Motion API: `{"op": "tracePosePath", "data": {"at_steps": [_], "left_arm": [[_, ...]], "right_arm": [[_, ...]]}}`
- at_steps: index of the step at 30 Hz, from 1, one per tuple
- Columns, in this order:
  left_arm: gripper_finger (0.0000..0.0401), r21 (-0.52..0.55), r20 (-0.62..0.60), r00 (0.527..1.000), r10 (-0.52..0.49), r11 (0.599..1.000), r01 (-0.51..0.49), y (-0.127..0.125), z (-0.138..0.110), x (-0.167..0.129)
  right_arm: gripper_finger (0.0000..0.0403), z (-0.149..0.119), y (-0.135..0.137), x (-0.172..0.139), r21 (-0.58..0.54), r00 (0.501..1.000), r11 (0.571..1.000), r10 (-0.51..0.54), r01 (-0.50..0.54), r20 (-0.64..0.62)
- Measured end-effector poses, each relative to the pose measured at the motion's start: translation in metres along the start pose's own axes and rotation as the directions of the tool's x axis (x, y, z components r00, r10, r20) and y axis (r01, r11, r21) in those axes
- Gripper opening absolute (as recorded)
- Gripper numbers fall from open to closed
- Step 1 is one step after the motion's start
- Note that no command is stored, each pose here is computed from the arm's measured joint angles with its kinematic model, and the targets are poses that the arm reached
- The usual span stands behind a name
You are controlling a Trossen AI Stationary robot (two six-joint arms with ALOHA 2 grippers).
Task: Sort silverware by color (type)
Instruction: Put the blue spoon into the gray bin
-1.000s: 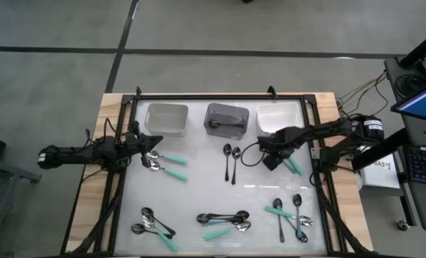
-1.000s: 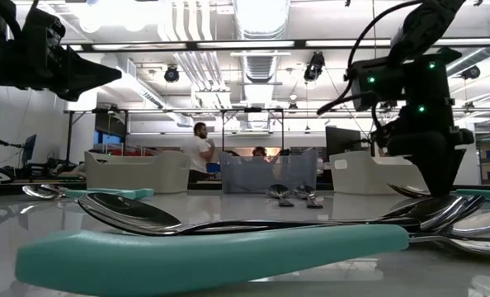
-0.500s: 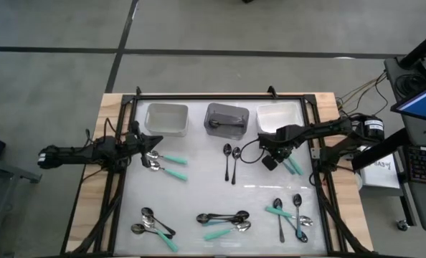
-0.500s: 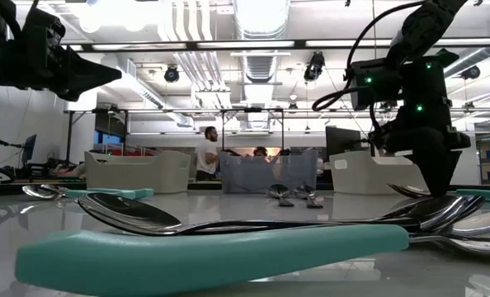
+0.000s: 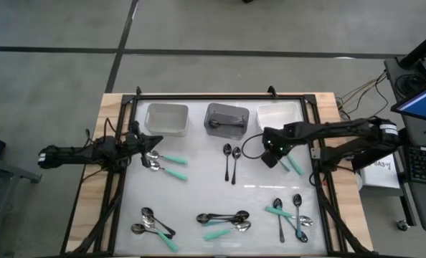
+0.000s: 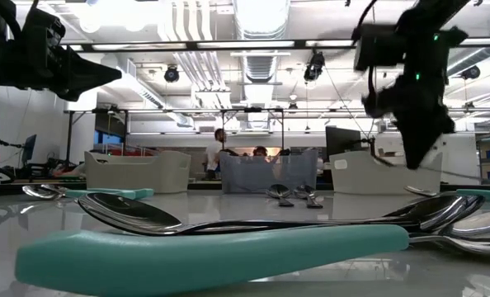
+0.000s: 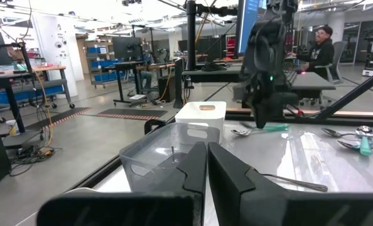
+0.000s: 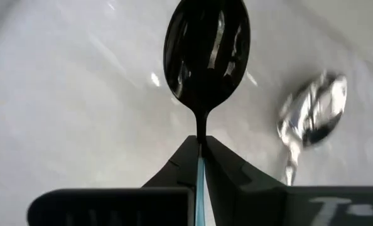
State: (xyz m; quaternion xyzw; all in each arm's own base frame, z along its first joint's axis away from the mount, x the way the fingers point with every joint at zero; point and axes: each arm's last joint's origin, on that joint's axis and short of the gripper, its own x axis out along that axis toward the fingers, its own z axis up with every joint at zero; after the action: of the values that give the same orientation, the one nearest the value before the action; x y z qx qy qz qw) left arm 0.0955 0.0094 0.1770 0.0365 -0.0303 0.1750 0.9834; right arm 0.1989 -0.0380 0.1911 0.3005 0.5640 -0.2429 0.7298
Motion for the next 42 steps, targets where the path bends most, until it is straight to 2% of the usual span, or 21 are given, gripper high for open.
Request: {"op": "tracePosePath", "data": {"at_steps": [4, 7, 13, 21, 37, 42], "left_arm": [[0.0000, 0.000, 0.000, 1.000, 0.000, 1.000, 0.000, 0.000, 0.000, 0.000], [0.0000, 0.000, 0.000, 1.000, 0.000, 1.000, 0.000, 0.000, 0.000, 0.000], [0.0000, 0.000, 0.000, 1.000, 0.000, 1.000, 0.000, 0.000, 0.000, 0.000], [0.0000, 0.000, 0.000, 1.000, 0.000, 1.000, 0.000, 0.000, 0.000, 0.000], [0.0000, 0.000, 0.000, 1.000, 0.000, 1.000, 0.000, 0.000, 0.000, 0.000], [0.0000, 0.046, 0.028, 1.000, 0.002, 0.999, -0.004, 0.000, 0.003, 0.000]], "right_arm": [[0.0009, 0.003, 0.006, -0.017, -0.088, 0.984, 0.992, 0.102, -0.090, 0.144], [0.0009, 0.005, 0.013, -0.029, -0.179, 0.949, 0.972, 0.192, -0.150, 0.250], [0.0009, 0.006, 0.022, -0.044, -0.309, 0.883, 0.931, 0.301, -0.192, 0.359], [0.0009, 0.008, 0.027, -0.042, -0.366, 0.873, 0.913, 0.319, -0.179, 0.369], [0.0009, 0.017, 0.034, -0.025, -0.354, 0.890, 0.919, 0.300, -0.173, 0.343], [0.0009, 0.018, 0.035, -0.020, -0.350, 0.897, 0.920, 0.296, -0.175, 0.329]]}}
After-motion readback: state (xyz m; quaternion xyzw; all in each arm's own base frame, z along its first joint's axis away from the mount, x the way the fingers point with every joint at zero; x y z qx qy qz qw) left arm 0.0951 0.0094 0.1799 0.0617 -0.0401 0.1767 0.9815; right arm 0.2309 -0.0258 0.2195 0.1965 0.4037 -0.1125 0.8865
